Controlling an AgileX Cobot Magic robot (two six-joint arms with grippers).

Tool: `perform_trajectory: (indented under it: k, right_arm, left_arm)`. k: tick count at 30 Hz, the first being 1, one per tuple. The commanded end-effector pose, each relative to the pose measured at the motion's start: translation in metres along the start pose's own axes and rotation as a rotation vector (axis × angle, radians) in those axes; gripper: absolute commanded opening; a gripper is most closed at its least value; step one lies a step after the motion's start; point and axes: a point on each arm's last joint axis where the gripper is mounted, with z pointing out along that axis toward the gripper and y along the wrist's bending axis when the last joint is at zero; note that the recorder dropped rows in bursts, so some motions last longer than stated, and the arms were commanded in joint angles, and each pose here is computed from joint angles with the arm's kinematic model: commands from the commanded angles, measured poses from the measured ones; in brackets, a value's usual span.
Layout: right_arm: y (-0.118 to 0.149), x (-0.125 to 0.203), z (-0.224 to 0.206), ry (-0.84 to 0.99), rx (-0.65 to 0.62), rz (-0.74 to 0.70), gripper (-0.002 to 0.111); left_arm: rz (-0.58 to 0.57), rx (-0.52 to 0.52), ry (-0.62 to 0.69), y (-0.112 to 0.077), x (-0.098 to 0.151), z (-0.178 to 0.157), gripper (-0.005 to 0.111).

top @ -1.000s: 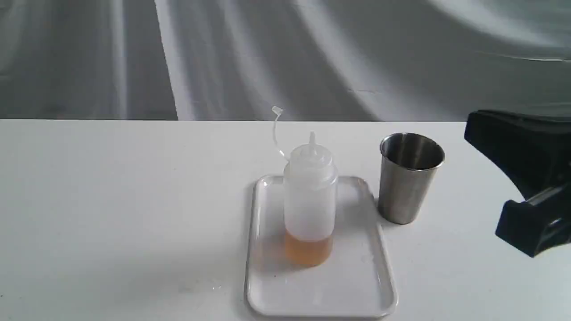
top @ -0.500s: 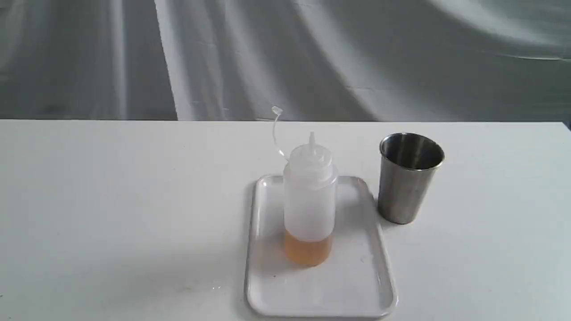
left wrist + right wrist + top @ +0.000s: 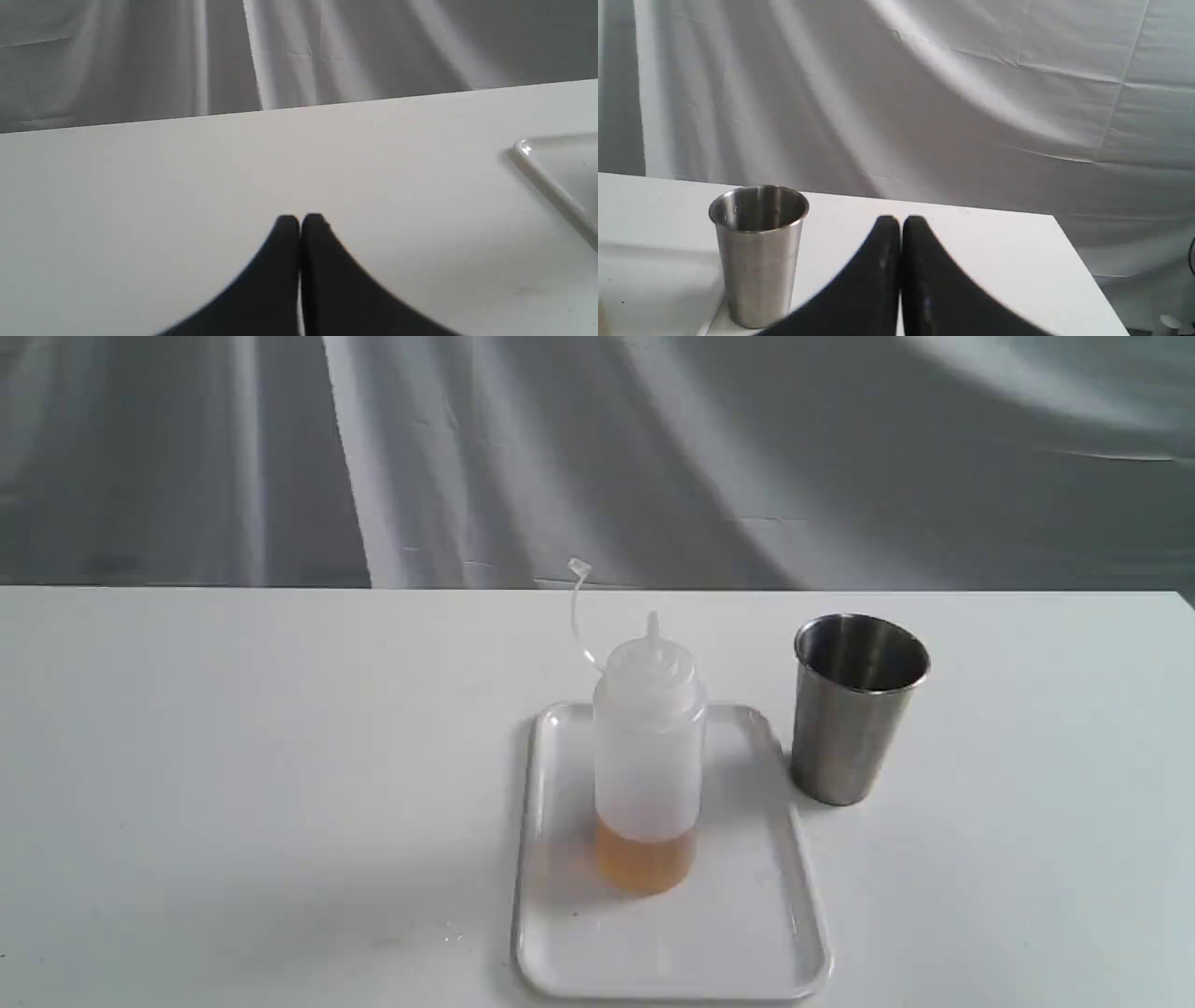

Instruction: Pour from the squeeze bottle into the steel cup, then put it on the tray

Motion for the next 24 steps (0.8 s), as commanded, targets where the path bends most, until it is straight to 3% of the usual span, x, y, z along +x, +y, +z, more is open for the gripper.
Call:
perform_trajectory:
  k: [1, 12, 24]
  right_arm:
    - [0.001, 0.015, -0.010, -0.031, 0.011, -0.004, 0.000]
    - [0.004, 0.036, -0.025, -0.107, 0.022, -0.005, 0.000]
    - [0.001, 0.055, -0.027, 0.099, 0.059, -0.003, 0.000]
  left_arm:
    - [-0.006, -0.001, -0.005, 0.000, 0.001, 0.000, 0.000]
    - [-0.002, -0.001, -0.005, 0.000, 0.001, 0.000, 0.000]
    - [-0.006, -0.001, -0.005, 0.000, 0.001, 0.000, 0.000]
